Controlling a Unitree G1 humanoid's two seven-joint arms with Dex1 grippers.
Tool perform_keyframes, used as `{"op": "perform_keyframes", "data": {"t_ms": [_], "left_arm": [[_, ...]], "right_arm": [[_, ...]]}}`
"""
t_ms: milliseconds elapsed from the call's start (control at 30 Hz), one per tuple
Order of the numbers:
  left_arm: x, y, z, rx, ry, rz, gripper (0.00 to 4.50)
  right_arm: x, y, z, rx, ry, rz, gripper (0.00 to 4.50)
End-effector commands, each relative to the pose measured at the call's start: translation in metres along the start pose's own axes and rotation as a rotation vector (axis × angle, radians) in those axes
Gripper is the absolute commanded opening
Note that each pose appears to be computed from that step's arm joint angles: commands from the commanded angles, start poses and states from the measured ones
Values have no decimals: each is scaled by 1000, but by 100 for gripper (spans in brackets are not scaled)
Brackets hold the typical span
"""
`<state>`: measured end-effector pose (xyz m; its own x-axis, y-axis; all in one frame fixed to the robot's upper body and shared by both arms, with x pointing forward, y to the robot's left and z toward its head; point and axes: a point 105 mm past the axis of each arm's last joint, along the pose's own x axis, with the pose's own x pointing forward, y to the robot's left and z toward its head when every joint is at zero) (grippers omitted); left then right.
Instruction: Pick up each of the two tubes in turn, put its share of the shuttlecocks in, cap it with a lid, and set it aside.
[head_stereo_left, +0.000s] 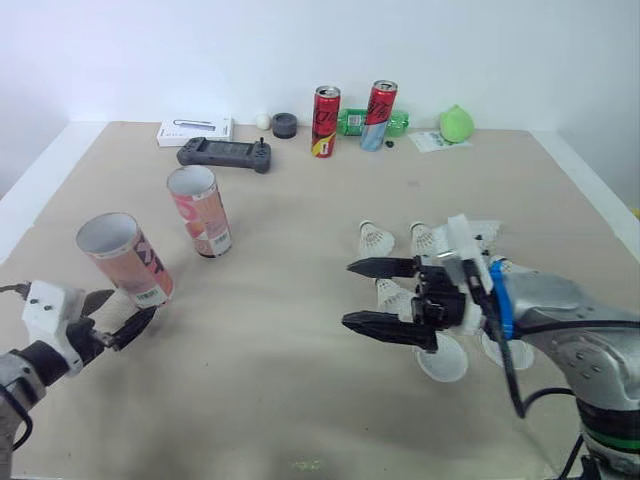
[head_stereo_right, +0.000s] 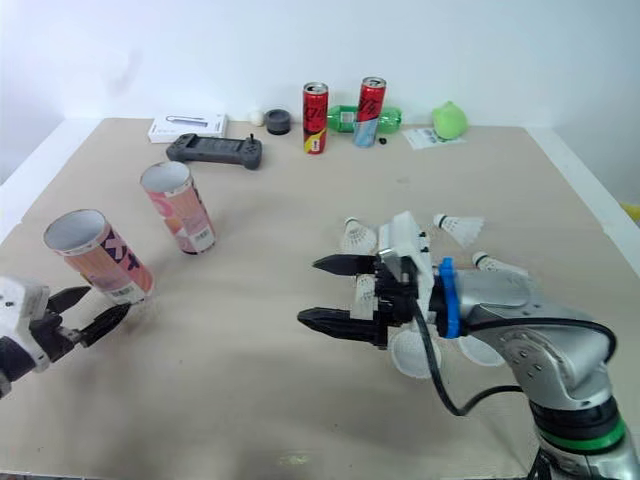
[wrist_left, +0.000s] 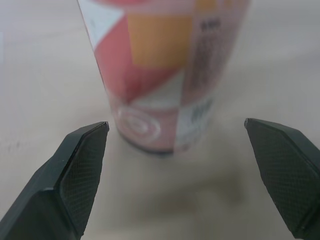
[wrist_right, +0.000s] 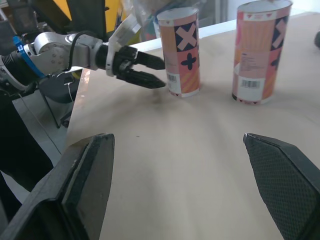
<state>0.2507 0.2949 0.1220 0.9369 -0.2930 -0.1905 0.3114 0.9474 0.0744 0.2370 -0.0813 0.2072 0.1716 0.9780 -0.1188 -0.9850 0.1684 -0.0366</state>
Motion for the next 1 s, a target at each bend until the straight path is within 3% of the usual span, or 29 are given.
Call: {"op": "perform_keyframes", "data": {"t_ms": [33, 300, 767, 833, 900, 1000], "left_arm": [[7, 6, 2, 24, -36, 40, 450], [33, 10, -17, 57, -10, 33, 450], [54, 14, -17, 78, -35, 18, 450], [52, 15, -19, 76, -33, 24, 426], [51, 14, -21, 72, -25, 23, 358], [49, 15, -22, 72, -25, 31, 358]], "right_arm": [[6, 2, 7, -56, -24, 30, 444], [17, -1, 5, -67, -45, 24, 444], [19, -3, 7, -67, -61, 3, 444], [19, -3, 6, -65, -61, 3, 449], [19, -3, 6, -63, -60, 4, 450], [19, -3, 5, -59, -59, 3, 450]]}}
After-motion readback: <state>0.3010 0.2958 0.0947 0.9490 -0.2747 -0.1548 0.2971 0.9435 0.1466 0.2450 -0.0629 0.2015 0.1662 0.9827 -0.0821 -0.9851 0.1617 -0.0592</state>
